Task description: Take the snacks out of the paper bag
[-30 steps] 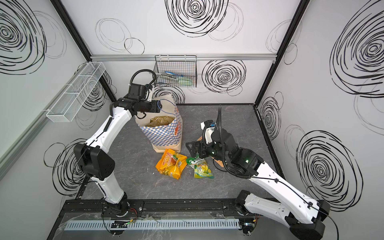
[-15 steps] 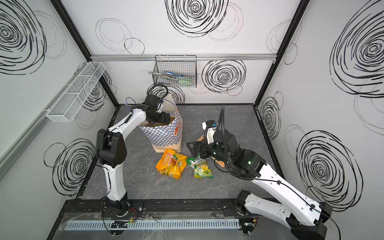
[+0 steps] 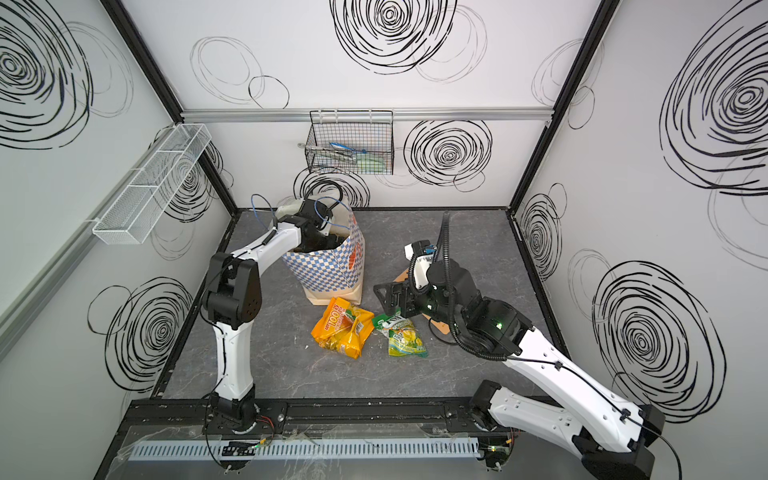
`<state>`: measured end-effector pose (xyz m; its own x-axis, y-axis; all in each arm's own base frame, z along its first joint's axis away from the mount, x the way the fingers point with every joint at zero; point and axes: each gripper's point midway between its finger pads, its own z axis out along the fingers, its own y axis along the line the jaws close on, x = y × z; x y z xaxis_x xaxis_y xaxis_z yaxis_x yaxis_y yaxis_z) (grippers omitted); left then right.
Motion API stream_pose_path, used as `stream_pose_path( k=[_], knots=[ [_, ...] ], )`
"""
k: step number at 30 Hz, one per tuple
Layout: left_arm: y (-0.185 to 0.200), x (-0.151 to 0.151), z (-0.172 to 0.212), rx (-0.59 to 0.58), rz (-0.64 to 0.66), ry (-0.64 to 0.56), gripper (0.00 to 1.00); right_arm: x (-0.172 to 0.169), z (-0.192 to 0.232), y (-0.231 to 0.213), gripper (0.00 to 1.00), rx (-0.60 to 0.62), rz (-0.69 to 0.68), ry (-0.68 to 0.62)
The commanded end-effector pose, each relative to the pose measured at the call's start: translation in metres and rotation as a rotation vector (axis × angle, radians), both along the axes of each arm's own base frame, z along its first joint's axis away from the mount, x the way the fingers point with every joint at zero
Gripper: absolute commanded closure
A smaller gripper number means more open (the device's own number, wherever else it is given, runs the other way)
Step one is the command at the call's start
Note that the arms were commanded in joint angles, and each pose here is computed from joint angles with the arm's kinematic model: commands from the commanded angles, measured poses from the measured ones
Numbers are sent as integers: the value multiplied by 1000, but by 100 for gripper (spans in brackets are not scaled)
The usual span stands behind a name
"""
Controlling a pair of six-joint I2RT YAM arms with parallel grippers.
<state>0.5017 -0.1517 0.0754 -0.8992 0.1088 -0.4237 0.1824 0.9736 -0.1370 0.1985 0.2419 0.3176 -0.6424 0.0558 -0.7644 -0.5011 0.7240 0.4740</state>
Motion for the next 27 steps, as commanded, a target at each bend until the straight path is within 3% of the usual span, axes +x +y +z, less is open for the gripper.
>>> stream_pose_path(
  k=[1,5,12,18,27],
  knots=[
    [7,-3,-40,85,-10,72,4,0,2,0,3,8,-2,-9],
    [9,-7,-55,118,-14,100,1,0,2,-1,3,8,-7,-11],
    [10,-19,-84,193,-43,166,22,0,2,0,3,9,-6,-10],
    [8,-21,-88,183,-51,181,51,0,3,-3,3,9,-14,-15],
    [0,-15,-57,134,-68,118,100,0,3,-3,3,11,-14,-15]
  ],
)
